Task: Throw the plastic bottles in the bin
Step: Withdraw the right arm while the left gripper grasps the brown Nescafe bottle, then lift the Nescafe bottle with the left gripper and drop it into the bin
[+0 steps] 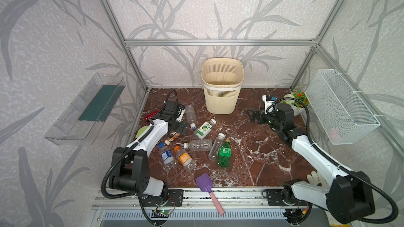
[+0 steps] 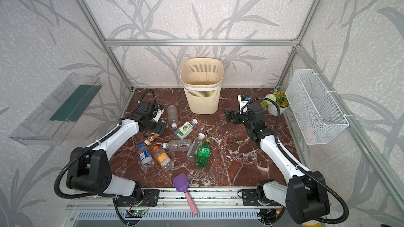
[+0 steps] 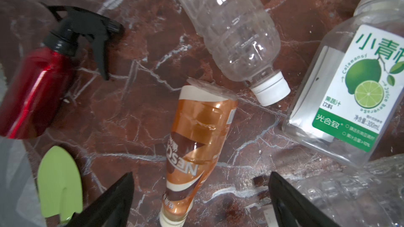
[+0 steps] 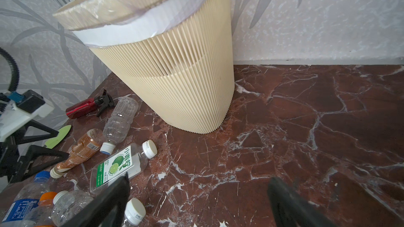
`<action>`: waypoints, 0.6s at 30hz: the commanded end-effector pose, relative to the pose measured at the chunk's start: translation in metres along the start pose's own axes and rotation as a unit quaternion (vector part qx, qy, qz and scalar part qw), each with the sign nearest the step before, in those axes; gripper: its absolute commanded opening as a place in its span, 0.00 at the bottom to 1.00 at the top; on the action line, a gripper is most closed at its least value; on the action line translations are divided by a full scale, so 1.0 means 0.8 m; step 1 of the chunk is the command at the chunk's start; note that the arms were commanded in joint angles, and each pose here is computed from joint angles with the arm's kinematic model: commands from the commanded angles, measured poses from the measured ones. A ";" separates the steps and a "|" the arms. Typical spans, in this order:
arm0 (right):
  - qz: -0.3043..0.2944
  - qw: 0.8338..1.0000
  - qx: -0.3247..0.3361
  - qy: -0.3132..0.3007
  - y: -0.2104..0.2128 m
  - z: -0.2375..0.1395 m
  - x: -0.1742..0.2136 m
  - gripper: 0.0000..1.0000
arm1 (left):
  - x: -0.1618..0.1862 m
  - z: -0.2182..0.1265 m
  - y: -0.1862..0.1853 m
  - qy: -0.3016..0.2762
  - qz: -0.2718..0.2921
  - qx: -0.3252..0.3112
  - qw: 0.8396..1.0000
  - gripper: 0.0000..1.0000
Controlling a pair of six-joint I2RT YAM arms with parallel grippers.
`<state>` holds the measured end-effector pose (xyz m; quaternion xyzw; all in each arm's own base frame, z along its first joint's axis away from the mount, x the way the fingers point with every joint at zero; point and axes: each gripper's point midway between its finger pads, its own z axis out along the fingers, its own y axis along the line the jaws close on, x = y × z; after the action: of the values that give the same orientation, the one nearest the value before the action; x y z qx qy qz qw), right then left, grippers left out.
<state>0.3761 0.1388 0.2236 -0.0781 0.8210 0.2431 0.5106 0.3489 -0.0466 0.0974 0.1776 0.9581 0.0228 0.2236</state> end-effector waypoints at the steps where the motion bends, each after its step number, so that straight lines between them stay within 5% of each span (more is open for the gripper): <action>1: 0.008 1.000 -0.020 -0.019 0.005 0.001 -0.009 0.98 | 0.004 0.009 -0.011 0.003 0.031 0.024 0.999 0.95; 12: 0.022 0.999 -0.022 -0.019 -0.005 0.010 -0.007 0.97 | 0.003 0.056 0.013 0.039 0.013 0.009 0.999 0.90; 18: 0.029 0.999 -0.019 -0.018 -0.010 0.014 -0.007 0.97 | 0.002 0.074 0.006 0.051 0.033 0.031 0.998 0.66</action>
<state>0.3884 0.1366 0.2163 -0.0606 0.8177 0.2664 0.5067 0.3659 -0.0392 0.0368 0.1919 0.9689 0.0169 0.1551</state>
